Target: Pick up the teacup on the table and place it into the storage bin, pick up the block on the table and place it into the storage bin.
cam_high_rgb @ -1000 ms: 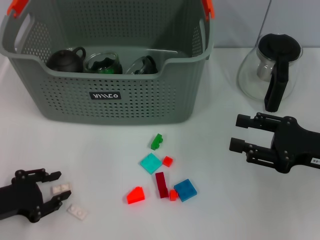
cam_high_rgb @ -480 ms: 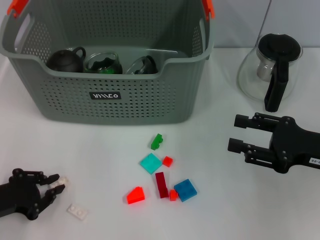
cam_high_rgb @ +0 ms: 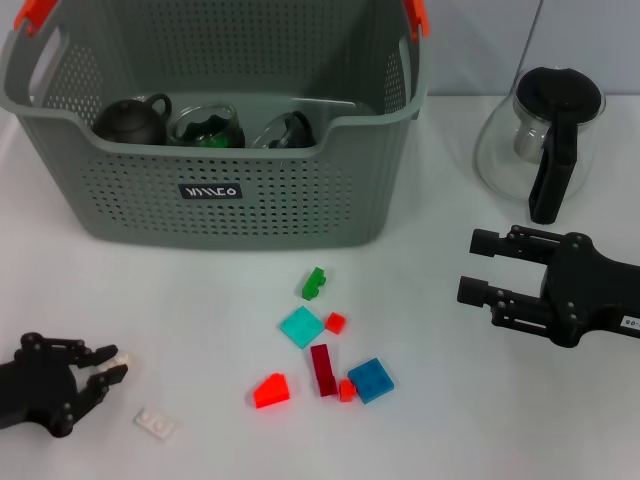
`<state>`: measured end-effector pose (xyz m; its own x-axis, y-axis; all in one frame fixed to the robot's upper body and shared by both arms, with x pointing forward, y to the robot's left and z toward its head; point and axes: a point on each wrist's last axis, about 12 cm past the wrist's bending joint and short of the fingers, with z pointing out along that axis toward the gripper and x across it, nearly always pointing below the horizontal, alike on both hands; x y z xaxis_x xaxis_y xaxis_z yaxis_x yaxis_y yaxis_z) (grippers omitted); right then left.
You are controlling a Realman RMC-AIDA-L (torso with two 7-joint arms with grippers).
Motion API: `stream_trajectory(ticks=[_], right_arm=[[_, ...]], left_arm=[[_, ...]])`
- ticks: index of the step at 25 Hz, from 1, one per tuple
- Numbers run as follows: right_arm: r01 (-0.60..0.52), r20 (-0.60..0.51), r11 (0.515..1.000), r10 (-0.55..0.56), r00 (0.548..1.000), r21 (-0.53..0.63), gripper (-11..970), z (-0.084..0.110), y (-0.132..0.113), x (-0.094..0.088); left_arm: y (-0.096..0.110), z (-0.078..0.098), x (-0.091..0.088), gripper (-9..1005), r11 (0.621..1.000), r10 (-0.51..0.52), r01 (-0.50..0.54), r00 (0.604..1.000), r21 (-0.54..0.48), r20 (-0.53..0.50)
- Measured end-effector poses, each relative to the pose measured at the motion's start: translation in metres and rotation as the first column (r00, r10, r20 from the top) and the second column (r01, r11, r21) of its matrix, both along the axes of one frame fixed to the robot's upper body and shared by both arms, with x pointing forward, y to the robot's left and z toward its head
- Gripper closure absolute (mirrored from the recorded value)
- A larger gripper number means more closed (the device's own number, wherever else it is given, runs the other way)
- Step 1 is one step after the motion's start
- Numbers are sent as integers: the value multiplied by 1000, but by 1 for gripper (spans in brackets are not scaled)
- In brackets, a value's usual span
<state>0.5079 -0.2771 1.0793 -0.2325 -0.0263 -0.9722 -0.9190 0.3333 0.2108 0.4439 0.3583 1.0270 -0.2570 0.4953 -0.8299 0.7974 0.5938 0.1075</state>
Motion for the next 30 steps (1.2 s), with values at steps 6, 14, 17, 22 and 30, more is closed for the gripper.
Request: stream_trajectory(ticks=[6, 14, 17, 22, 30], right_arm=[[-3, 1, 1000, 3, 1000, 0, 286, 0, 0, 0], [-6, 1, 1000, 6, 1000, 1, 285, 0, 2, 0], [-6, 1, 1000, 6, 1000, 1, 285, 0, 2, 0], [-4, 0, 1000, 4, 1000, 2, 286, 0, 1, 0], [-3, -1, 1000, 3, 1000, 5, 285, -1, 2, 0]], left_arm=[[11, 24, -1, 815, 992, -4, 8, 999, -125, 36], [-2, 50, 16, 815, 940, -66, 71, 997, -334, 25], [-8, 61, 26, 816, 902, -72, 80, 997, -424, 35], [-14, 81, 50, 816, 834, -39, 47, 999, -550, 27], [-21, 129, 98, 816, 648, 21, -26, 1000, -761, -16]])
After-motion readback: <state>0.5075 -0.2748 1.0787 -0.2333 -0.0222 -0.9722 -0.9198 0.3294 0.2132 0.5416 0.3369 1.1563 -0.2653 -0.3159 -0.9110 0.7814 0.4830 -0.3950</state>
